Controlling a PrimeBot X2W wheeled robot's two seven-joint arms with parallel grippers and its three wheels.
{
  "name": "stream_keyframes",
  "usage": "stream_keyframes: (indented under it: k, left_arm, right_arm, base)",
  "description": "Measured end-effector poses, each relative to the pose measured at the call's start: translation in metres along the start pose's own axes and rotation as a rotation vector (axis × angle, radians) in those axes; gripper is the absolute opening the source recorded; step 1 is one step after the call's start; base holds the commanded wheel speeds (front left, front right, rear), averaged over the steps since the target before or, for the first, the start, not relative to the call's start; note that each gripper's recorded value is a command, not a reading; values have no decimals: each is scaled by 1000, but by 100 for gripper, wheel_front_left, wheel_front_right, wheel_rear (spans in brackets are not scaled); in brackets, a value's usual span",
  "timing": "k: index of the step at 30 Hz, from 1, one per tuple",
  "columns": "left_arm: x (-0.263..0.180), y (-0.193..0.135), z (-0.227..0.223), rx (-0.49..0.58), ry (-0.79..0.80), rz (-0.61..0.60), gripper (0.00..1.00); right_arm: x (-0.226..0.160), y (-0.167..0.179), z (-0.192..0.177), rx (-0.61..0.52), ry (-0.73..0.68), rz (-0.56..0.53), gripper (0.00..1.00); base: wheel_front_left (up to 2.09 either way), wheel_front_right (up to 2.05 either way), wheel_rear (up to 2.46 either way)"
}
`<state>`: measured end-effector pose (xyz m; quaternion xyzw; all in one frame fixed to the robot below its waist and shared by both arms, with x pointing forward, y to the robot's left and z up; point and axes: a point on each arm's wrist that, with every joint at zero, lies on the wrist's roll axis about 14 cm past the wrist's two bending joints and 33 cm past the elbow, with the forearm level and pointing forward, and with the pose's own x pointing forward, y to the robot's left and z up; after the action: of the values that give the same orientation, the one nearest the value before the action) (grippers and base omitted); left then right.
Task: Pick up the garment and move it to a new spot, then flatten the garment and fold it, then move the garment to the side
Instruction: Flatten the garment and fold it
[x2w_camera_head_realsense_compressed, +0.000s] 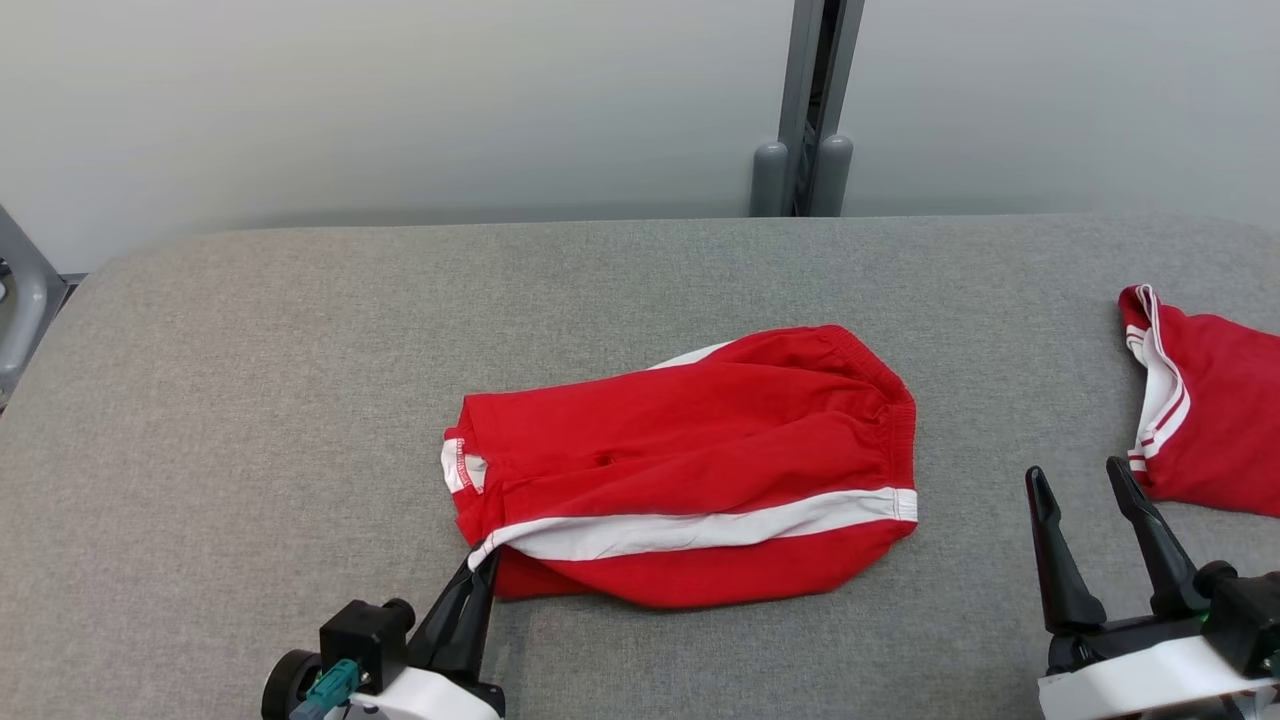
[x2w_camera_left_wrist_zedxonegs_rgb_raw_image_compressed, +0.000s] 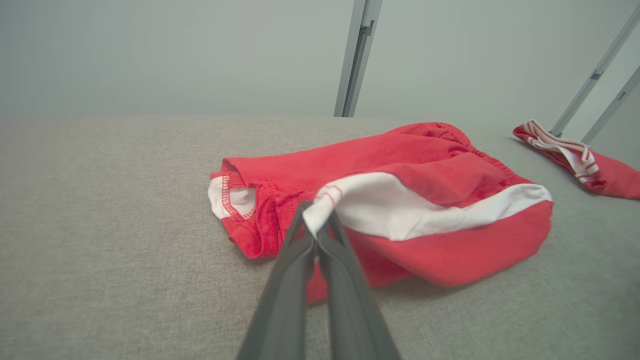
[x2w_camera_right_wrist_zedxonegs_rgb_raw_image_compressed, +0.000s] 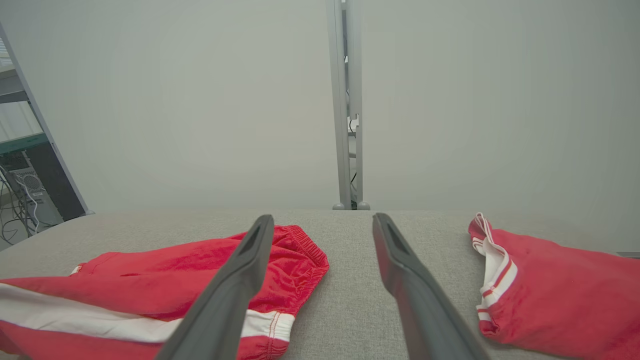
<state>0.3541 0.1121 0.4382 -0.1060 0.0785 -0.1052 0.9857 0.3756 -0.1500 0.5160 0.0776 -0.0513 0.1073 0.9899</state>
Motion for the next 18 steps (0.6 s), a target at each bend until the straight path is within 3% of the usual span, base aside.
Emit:
stream_keyframes:
  k: [5,18]
  left_arm:
    - [-1,1,0,-1,1,4,0]
    - [4,8,-10,-3,35,17,0]
  right_arm:
    - [3,0,-1,2,2,3,100]
    - [28,11,-75,192,327,20,100]
  base:
    - [0,0,0]
    - [0,0,0]
